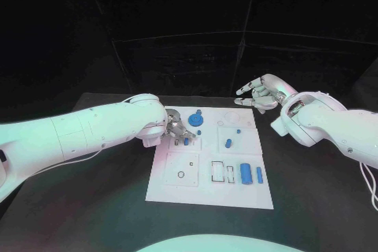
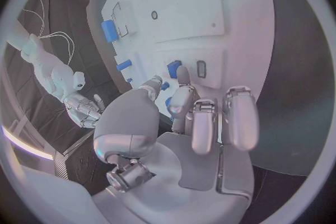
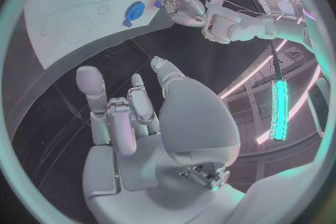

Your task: Assemble the parts on the task board

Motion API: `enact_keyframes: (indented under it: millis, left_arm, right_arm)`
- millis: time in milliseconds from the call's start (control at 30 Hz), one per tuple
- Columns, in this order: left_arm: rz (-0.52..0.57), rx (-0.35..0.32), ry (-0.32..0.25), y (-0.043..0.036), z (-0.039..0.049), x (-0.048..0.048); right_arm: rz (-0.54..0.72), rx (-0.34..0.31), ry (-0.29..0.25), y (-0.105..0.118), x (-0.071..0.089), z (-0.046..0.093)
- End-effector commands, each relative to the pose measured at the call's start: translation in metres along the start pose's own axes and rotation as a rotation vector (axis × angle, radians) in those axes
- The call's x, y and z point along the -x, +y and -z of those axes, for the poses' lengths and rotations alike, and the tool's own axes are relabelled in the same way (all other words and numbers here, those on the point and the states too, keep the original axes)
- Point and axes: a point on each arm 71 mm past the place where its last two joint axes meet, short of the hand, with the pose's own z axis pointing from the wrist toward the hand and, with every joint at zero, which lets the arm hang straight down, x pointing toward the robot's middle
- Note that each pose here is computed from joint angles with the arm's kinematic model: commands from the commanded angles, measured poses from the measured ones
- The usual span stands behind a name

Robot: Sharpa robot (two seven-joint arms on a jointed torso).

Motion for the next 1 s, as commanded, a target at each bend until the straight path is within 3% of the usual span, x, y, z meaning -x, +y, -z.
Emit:
enact_keyframes:
  millis: [33, 233, 400, 433, 467, 667, 833, 1000]
  left_arm:
    - [0.026, -0.029, -0.033, -0.0049, 0.0070, 0.0091]
    - [0.010, -0.044, -0.028, -0.0098, 0.0237, 0.0327]
    - [-0.036, -0.004, -0.039, -0.0071, 0.0320, 0.0643]
    - [-0.038, 0.000, -0.041, -0.0064, 0.0320, 0.0669]
    - [-0.043, 0.018, -0.041, -0.0032, 0.0310, 0.0763]
    - [-0.041, 0.063, -0.034, 0.0087, 0.0235, 0.0997]
    - [-0.030, 0.082, -0.032, 0.0144, 0.0167, 0.1094]
    - [-0.041, 0.113, -0.017, 0.0188, 0.0077, 0.1088]
  right_arm:
    - [0.002, 0.008, 0.003, 0.001, 0.001, -0.001]
    - [0.004, 0.005, 0.001, 0.000, 0.002, -0.001]
    - [0.004, 0.001, -0.001, -0.001, 0.002, -0.001]
    - [0.004, 0.001, -0.001, -0.001, 0.002, -0.001]
    - [0.004, 0.000, -0.001, -0.001, 0.002, -0.001]
    - [0.004, 0.000, -0.001, -0.001, 0.002, -0.001]
    - [0.004, 0.004, 0.001, 0.000, 0.001, -0.002]
    - [0.003, 0.009, 0.002, 0.001, 0.000, -0.003]
